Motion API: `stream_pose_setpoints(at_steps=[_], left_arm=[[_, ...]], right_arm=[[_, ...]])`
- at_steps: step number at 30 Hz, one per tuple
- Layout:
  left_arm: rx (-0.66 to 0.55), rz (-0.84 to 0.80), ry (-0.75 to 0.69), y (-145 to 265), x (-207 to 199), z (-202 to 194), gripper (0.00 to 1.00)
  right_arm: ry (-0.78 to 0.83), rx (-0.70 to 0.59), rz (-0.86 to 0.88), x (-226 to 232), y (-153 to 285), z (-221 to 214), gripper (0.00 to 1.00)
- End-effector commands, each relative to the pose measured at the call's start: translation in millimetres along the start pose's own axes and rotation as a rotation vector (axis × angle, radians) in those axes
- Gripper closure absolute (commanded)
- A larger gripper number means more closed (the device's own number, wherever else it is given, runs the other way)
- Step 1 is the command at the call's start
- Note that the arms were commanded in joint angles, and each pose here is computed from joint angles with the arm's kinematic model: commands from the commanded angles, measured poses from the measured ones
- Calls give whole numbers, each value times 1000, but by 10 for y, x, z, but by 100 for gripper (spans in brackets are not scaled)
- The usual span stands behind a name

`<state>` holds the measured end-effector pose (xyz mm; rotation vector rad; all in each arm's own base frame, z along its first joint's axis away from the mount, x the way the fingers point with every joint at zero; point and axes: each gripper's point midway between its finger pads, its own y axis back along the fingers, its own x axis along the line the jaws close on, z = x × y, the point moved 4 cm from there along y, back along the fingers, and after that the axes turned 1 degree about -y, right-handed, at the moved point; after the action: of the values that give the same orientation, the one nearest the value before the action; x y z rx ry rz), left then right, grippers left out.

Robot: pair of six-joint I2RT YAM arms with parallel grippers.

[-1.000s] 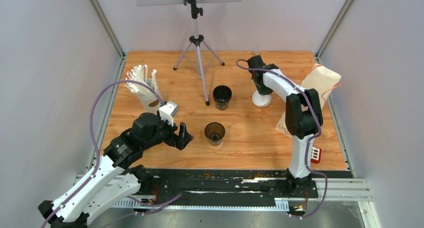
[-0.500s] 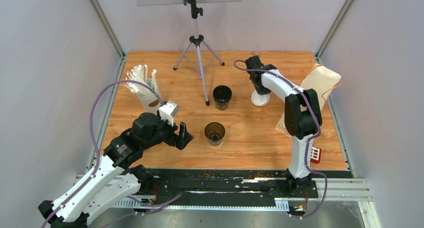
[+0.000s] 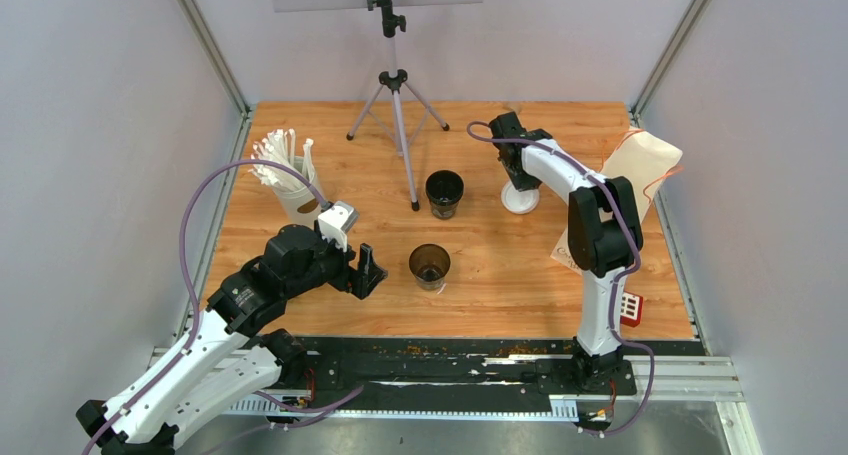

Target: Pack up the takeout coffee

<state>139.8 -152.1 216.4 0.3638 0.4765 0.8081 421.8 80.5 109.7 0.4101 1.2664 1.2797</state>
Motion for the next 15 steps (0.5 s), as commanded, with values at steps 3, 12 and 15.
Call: stream_pose_setpoints(at_steps=[3,12,15], left_arm=[[-26,-10,-30,-25,-5,41,4],[-25,-15,-30,-24,-12,40,4],[-26,-16,-31,-25,-13,42,4]], right_arm=[[-37,-61,18,-63,206,152,100],[-49,-86,31,-116,337,195,100],[-45,-86,27,-123,350,197,100]])
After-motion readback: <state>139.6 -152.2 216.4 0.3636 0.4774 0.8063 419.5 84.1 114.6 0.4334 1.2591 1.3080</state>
